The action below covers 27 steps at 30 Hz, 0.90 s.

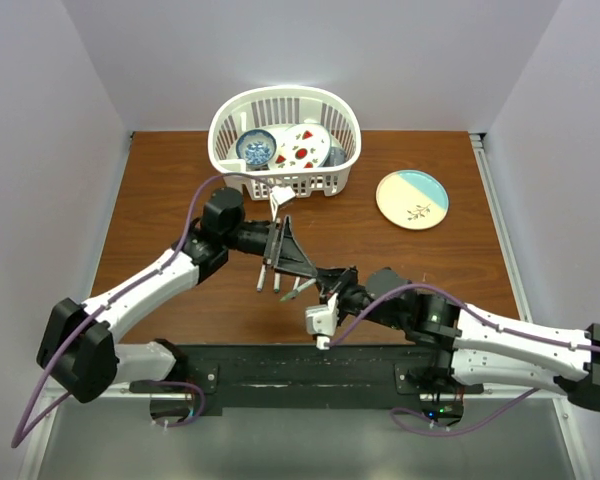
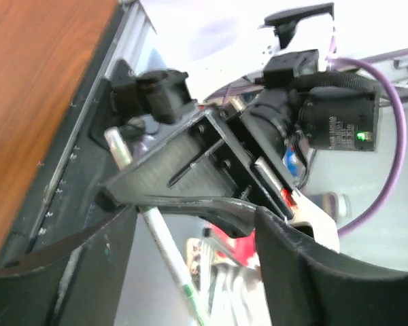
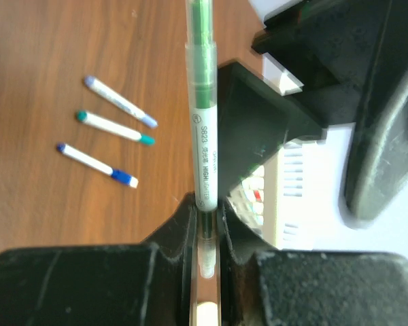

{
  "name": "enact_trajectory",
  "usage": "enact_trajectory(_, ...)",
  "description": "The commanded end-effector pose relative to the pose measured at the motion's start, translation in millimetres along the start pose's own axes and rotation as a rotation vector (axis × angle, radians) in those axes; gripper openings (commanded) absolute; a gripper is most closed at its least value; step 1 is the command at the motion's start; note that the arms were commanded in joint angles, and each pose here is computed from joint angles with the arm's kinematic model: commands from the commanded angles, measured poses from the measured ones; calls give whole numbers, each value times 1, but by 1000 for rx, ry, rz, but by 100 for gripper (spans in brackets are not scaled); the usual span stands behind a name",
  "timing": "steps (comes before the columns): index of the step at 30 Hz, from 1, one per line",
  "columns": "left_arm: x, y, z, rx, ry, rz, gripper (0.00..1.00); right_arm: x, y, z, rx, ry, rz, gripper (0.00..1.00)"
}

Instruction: Insert the pens into the pen caps

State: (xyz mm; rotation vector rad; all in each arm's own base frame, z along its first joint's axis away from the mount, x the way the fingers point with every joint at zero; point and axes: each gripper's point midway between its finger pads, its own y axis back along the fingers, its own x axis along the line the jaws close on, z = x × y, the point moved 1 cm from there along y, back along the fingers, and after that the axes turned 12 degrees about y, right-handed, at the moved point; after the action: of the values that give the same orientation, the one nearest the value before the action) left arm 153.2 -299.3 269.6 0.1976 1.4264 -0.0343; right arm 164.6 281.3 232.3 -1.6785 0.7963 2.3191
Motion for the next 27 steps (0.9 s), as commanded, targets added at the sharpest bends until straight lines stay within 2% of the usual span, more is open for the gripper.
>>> enact_trajectory(1,-11,23,53,-254,-207,175,77,26,1,34,-207,-203,1,0)
enact_trajectory(2,-4,33,68,-351,-210,244,78,22,8,44,-278,-237,-25,0)
enact_trajectory(3,2,43,74,-401,-200,288,81,38,8,48,-311,-327,-7,0)
enact_trajectory(4,11,60,86,-481,-181,330,82,29,12,56,-366,-370,-57,0)
enact_trajectory(6,27,94,104,-671,-120,443,82,45,19,65,-446,-504,-50,0)
enact_trajectory(7,43,114,111,-759,-74,506,82,34,22,70,-495,-547,-109,0)
enact_trajectory(8,57,138,120,-898,-43,612,81,32,27,72,-525,-589,-137,0)
enact_trajectory(9,69,150,118,-937,-15,682,80,46,26,70,-528,-688,-124,0)
enact_trajectory(10,79,162,118,-978,4,746,80,33,30,70,-557,-748,-194,0)
enact_trajectory(11,92,181,120,-1057,29,850,80,29,31,66,-547,-821,-226,0)
enact_trajectory(12,106,194,113,-1094,85,941,79,23,29,53,-489,-984,-286,0)
enact_trajectory(14,127,224,105,-1207,172,1106,78,22,24,41,-394,-1134,-295,0)
enact_trajectory(15,138,233,93,-1238,252,1163,77,8,23,40,-359,-1234,-312,0)
enact_trajectory(16,149,240,84,-1262,296,1216,76,21,18,29,-248,-1270,-284,0)
enact_trajectory(17,156,252,79,-1313,321,1279,76,20,16,29,-222,-1281,-272,0)
enact_trajectory(18,168,259,65,-1344,409,1315,74,15,16,29,-210,-1290,-274,0)
enact_trajectory(22,189,280,42,-1422,568,1408,71,14,19,22,-236,-1430,-360,0)
enact_trajectory(25,201,300,26,-1479,672,1500,69,14,27,24,-280,-1508,-368,0)
enact_trajectory(27,210,308,13,-1514,751,1529,68,17,28,22,-258,-1539,-363,0)
